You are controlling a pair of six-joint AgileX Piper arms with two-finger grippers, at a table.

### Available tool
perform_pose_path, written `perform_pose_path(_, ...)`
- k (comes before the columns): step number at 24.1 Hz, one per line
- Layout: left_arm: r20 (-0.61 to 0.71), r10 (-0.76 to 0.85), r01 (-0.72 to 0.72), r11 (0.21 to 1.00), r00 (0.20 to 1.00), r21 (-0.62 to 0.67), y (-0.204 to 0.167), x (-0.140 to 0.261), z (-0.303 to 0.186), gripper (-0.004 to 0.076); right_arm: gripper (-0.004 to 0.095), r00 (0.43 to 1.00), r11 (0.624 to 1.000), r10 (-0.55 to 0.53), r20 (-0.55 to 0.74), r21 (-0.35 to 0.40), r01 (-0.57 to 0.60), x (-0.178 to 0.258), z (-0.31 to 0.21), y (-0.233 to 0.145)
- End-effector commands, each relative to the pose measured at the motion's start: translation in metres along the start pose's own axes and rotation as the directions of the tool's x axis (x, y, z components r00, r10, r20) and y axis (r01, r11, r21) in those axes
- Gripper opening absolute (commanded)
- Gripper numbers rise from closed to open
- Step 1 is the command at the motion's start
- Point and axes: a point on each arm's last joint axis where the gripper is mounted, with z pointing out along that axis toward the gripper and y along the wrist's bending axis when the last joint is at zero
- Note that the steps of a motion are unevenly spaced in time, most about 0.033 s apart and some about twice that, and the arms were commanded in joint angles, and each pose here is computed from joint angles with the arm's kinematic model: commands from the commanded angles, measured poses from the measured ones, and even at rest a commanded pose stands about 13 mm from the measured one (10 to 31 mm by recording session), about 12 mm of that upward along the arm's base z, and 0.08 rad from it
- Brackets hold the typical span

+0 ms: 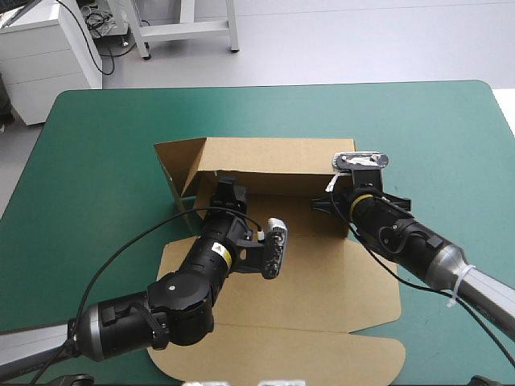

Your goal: Fold the box

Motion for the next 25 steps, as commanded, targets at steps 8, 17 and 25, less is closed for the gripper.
perform_pose_path(8,-0.033,-0.354,0.346,0.929,0.935,-0.133,0.06,0.08,0.003,0.0112,-0.002,0.996,0.996,-0.09,0.023,0.009,0.09,-0.061,-0.059,-0.007)
perform_pose_path(17,0.032,-0.771,0.764,0.624,0.636,-0.163,0.095,0.154,-0.032,0.0034,-0.002,0.989,1.0,-0.02,-0.144,-0.02,0.017,-0.101,-0.051,-0.06)
perform_pose_path(25,0.161,-0.853,0.868,0.49,0.496,-0.077,0.076,0.16,-0.066,0.0032,-0.002,0.952,0.998,-0.058,-0.299,-0.037,0.049,-0.111,0.016,-0.07)
